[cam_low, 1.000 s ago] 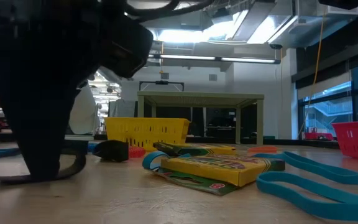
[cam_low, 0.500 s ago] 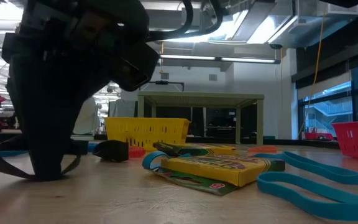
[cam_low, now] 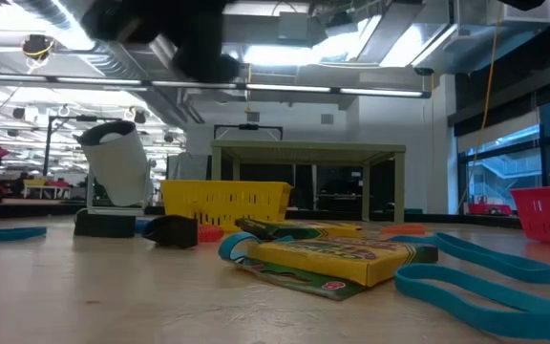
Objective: Pick & Place Office Desk Supplies
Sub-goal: Put the black rubber band into the yellow bin
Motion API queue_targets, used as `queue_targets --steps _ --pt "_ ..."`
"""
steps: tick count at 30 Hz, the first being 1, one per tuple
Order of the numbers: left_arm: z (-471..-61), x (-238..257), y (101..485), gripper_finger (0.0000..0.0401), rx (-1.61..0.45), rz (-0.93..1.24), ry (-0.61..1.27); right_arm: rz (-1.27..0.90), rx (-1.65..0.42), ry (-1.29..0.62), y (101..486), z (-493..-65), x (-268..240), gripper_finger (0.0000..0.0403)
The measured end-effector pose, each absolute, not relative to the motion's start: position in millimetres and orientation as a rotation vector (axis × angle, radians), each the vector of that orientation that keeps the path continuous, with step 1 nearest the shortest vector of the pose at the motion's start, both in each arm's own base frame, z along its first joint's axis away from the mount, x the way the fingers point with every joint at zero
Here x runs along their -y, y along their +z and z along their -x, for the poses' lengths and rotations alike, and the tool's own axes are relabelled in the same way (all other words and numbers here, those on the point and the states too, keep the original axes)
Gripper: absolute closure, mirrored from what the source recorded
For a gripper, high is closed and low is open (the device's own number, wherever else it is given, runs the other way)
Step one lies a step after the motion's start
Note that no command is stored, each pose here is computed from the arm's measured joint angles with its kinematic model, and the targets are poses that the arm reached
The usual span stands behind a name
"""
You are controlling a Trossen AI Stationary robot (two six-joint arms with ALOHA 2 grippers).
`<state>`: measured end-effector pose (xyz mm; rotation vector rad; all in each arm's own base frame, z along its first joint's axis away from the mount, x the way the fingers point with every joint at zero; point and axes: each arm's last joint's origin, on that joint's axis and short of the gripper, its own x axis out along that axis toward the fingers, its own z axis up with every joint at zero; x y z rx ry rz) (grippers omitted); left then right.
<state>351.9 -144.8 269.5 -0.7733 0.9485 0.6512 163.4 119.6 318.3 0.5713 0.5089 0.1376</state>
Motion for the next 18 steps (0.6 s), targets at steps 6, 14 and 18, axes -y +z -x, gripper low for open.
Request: queue_targets --steps 6,14,18 --pt "-351 74 289 0.0399 -0.972 0.685 0.776 -0.549 -0.506 0.139 318 -164 -119 0.0321" --pt "-358 -26 283 0.0399 -1.086 0.580 0.691 -0.560 -0.491 0.089 318 -170 -110 0.0321" --pt "-354 -51 271 0.0400 -1.144 0.569 0.624 -0.571 -0.482 0.060 318 -173 -105 0.0321"
